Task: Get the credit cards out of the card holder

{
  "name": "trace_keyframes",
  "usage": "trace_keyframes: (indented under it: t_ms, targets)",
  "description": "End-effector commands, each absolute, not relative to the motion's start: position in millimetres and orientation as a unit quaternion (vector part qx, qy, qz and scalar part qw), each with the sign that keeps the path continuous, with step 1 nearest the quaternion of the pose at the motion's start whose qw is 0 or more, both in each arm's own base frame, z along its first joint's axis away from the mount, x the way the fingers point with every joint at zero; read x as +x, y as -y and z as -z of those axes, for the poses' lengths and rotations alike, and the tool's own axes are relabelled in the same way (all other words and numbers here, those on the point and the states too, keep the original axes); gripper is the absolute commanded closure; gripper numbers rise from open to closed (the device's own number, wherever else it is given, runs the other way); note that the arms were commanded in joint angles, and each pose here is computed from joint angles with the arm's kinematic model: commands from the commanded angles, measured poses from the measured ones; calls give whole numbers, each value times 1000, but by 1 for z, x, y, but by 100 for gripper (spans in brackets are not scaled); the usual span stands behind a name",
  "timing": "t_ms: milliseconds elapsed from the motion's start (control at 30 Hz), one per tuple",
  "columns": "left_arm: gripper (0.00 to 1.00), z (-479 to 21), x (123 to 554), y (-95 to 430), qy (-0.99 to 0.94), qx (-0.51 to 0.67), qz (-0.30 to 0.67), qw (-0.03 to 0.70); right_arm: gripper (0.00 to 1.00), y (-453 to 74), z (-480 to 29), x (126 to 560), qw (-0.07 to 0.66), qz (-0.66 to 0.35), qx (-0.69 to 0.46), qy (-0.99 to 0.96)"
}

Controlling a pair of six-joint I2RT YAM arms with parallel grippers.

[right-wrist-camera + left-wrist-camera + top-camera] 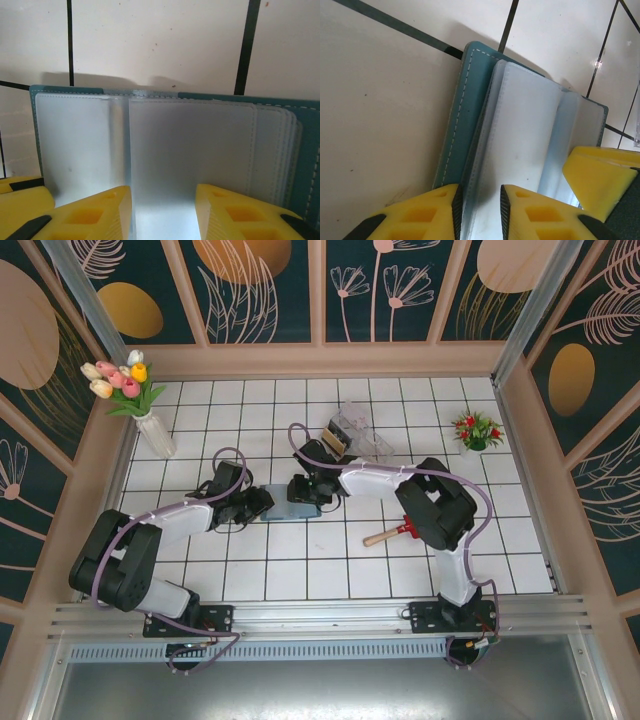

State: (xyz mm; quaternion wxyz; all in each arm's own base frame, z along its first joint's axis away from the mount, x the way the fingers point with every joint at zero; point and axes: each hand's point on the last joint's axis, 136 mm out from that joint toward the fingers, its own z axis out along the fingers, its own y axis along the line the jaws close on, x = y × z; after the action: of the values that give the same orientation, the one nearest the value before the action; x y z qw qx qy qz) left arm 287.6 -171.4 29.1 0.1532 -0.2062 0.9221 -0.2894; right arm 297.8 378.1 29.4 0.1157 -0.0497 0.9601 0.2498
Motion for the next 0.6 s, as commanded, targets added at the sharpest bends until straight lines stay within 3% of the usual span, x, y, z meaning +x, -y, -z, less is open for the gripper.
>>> trace_keyframes:
  t_ms: [0, 267, 567]
  targets:
    - [75, -50, 300, 184, -912, -183, 324, 173, 59, -375, -9, 287, 84, -234, -53, -967]
    - [86, -63, 302, 194, -902, -165, 357, 177, 61, -375, -2, 284, 75, -234, -54, -968]
    - [93, -74, 304, 208, -890, -147, 393, 178, 66, -374, -5, 285, 77, -242, -48, -966]
